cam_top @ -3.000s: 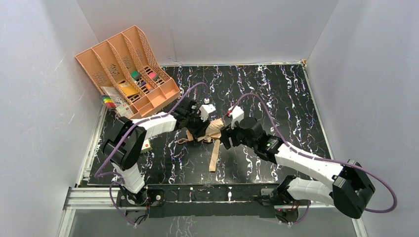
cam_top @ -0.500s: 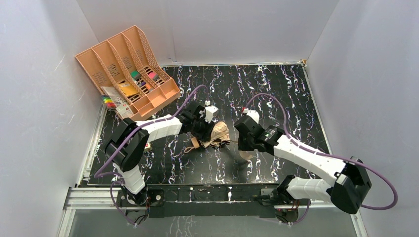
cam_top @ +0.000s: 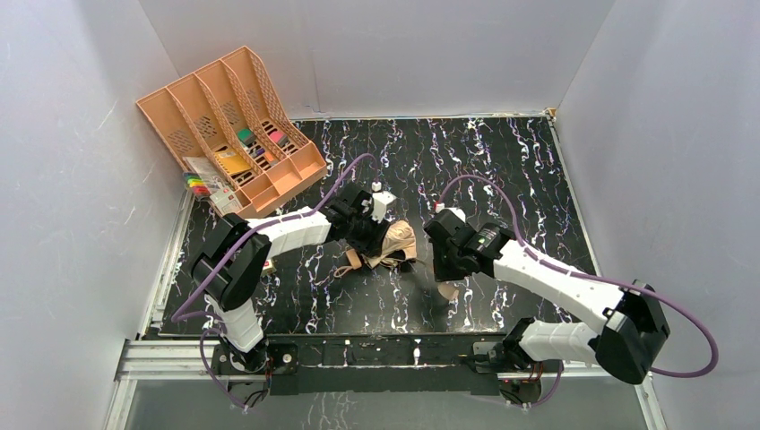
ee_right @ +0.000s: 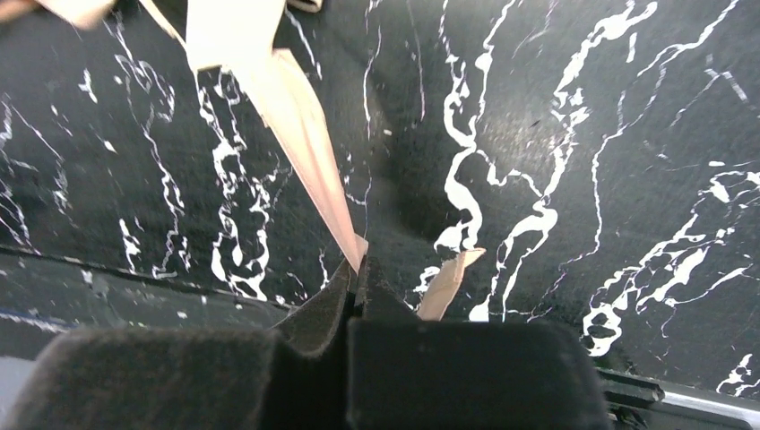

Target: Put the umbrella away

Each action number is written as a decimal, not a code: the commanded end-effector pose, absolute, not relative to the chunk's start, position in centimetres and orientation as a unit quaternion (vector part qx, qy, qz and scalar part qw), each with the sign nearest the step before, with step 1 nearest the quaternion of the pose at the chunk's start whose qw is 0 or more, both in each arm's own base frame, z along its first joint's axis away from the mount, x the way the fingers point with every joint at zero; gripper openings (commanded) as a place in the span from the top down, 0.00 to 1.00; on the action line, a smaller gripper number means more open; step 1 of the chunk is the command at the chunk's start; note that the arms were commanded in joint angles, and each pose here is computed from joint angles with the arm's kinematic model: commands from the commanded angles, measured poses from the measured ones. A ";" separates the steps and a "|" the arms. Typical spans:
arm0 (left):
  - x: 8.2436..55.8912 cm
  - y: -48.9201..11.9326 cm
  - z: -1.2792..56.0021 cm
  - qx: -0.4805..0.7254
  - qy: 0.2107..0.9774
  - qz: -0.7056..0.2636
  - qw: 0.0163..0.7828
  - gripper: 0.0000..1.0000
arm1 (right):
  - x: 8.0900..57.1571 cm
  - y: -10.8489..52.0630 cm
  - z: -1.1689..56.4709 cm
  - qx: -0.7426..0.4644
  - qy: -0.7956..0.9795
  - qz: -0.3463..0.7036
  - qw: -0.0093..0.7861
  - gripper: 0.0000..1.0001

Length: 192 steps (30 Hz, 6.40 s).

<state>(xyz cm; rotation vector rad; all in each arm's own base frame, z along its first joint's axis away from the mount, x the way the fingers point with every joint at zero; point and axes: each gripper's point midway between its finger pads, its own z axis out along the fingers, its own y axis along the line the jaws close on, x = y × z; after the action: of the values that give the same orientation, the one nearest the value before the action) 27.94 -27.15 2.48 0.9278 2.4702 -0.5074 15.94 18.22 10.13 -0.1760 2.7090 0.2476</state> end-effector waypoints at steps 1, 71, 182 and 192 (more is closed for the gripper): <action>26.9 -13.4 -3.2 0.302 0.944 0.069 0.115 1.00 | 10.2 15.2 9.2 -0.114 0.989 0.056 0.071 1.00; 24.2 -24.5 -3.4 0.723 0.553 0.130 0.392 1.00 | 33.5 30.2 12.1 -0.480 0.750 0.373 0.261 0.01; 33.3 -26.5 10.2 0.462 0.727 -0.371 0.349 0.08 | 26.3 22.9 -2.7 -0.701 0.629 0.018 0.335 0.71; 35.4 -27.2 10.8 0.485 0.717 -0.363 0.345 0.08 | 25.6 23.7 -1.3 -0.716 0.590 0.019 0.371 0.72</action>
<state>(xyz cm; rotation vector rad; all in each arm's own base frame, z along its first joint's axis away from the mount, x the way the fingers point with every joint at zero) 34.80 -26.23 9.73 1.2133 1.9092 -0.8923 30.00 27.38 5.16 -1.6220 1.3426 0.0106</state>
